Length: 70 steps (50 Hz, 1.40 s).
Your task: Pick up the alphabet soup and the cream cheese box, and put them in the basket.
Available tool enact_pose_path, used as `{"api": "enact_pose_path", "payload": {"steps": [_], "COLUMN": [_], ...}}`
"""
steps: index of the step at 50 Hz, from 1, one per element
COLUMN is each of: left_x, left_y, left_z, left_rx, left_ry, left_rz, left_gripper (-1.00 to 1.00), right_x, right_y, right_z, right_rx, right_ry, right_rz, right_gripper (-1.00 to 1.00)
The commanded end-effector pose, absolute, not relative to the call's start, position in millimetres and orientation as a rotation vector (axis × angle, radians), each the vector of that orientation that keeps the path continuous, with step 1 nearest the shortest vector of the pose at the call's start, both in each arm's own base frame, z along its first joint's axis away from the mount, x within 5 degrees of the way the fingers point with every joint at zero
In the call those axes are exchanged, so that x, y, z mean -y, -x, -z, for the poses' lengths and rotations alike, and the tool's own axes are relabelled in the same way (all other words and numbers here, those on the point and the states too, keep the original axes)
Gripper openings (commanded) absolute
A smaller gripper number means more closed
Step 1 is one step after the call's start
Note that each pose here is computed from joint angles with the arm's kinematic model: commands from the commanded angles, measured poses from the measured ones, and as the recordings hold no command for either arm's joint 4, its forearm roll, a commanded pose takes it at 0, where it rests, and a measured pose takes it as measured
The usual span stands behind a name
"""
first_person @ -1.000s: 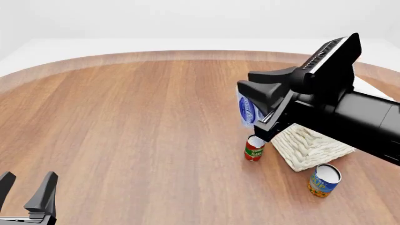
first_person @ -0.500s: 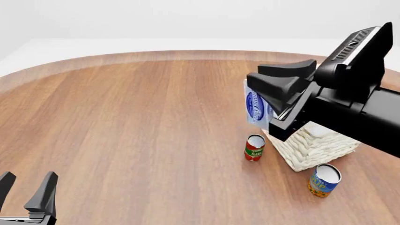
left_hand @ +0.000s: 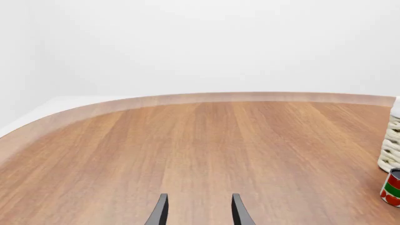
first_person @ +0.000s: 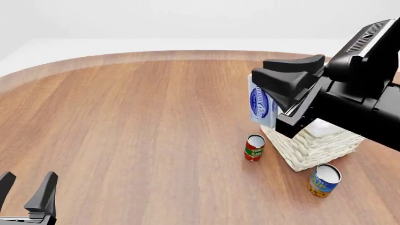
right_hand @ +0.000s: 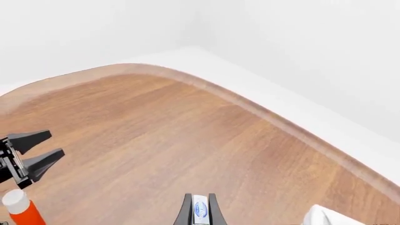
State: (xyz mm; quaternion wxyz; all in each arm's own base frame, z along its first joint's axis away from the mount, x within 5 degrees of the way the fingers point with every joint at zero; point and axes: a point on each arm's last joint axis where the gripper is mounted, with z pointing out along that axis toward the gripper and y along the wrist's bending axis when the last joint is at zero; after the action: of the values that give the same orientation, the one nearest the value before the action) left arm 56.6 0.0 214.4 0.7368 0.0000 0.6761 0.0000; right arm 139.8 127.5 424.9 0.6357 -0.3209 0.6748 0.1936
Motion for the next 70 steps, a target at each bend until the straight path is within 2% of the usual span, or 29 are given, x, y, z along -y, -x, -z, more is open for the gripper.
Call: {"api": "enact_pose_path", "payload": {"steps": [1,19,42,70], "left_x": [0.0,0.0,0.0,0.0], "left_y": [-56.6,-56.6,-56.6,-56.6], "left_z": [-214.4,-214.4,-214.4,-214.4], "left_rx": [-1.485,-1.485,-1.485,-1.485], "left_ry": [0.000,0.000,0.000,0.000], "left_rz": [0.000,0.000,0.000,0.000], "left_gripper": [1.00,1.00,1.00,1.00], "right_x": [-118.9,-107.2,-87.1,-74.5], "right_y": [-132.3,-125.8,-115.8,-127.0], "right_z": [-438.4,-448.1,-484.2,-480.8], "right_rx": [-1.528,-1.543,-1.513,-1.570], "right_ry": [0.693,0.671,0.634,0.560], "right_rz": [-0.464,-0.446,-0.381,-0.285], "right_gripper": [-1.00,-1.00,-1.00,-1.00]}}
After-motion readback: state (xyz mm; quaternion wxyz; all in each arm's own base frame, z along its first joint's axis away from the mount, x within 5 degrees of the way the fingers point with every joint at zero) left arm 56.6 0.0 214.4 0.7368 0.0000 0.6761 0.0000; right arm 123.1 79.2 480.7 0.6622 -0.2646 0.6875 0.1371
